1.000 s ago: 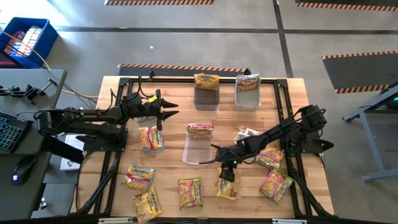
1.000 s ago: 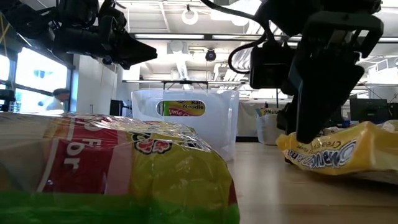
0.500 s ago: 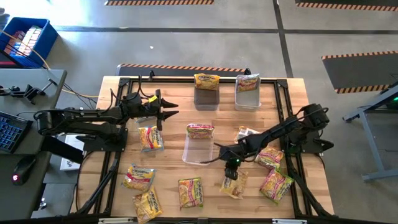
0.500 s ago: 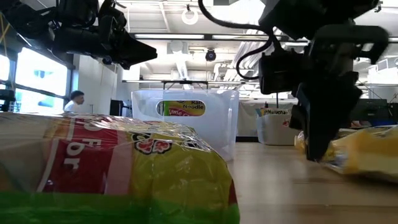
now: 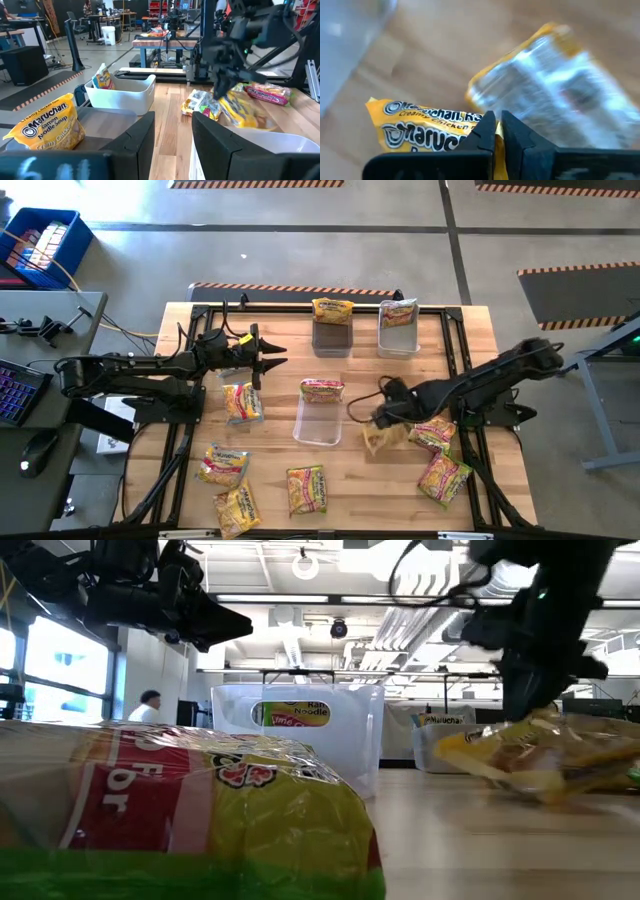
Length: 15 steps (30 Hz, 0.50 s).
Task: Sort Maruchan noodles
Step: Put the yellow noodle pack into the black bin
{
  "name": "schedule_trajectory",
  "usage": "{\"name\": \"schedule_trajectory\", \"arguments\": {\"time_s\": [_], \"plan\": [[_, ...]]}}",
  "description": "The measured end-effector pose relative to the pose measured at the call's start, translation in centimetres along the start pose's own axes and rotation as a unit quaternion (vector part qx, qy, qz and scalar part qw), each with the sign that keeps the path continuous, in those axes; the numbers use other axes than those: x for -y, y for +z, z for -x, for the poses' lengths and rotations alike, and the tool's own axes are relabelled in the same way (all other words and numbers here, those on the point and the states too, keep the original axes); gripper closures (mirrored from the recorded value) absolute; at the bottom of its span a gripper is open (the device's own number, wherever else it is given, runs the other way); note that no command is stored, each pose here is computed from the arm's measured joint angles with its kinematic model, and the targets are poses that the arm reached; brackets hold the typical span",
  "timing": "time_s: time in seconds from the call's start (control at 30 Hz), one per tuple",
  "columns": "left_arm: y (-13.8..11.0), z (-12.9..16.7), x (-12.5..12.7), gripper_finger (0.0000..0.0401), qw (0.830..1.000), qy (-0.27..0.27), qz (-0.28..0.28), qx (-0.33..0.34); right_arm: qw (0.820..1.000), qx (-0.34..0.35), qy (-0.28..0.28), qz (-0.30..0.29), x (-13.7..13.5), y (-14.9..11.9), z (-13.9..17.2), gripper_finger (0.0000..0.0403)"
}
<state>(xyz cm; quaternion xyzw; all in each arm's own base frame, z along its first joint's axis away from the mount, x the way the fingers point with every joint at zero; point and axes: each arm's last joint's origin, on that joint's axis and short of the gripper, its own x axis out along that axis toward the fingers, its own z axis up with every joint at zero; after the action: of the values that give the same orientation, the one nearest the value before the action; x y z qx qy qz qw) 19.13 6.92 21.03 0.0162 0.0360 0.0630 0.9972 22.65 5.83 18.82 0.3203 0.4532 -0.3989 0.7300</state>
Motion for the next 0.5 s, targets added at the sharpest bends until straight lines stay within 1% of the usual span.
{"name": "schedule_trajectory", "arguments": {"time_s": [0.07, 0.13, 0.2, 0.37, 0.5], "plan": [[0.0, 0.0, 0.0, 0.0282, 1.0, 0.0, 0.0, 0.0, 0.998, 0.055, -0.012, -0.019, 0.6, -0.2, 1.0, 0.0402], [0.0, 0.0, 0.0, 0.0282, 1.0, 0.0, 0.0, 0.0, 0.993, 0.109, -0.008, -0.034, 0.9, -0.3, 1.8, 0.0402], [0.0, 0.0, 0.0, 0.0282, 1.0, 0.0, 0.006, -0.001, 0.987, 0.156, 0.0, -0.037, 1.0, -0.3, 2.4, 0.0403], [-0.3, -0.2, 0.2, 0.0282, 1.0, -0.007, 0.024, -0.009, 0.968, 0.25, 0.019, -0.026, 0.8, 0.2, 3.3, 0.0403], [-0.5, -0.7, 0.5, 0.0282, 1.0, -0.018, 0.017, -0.016, 0.95, 0.313, 0.001, -0.012, 0.9, 1.4, 3.5, 0.0403]]}}
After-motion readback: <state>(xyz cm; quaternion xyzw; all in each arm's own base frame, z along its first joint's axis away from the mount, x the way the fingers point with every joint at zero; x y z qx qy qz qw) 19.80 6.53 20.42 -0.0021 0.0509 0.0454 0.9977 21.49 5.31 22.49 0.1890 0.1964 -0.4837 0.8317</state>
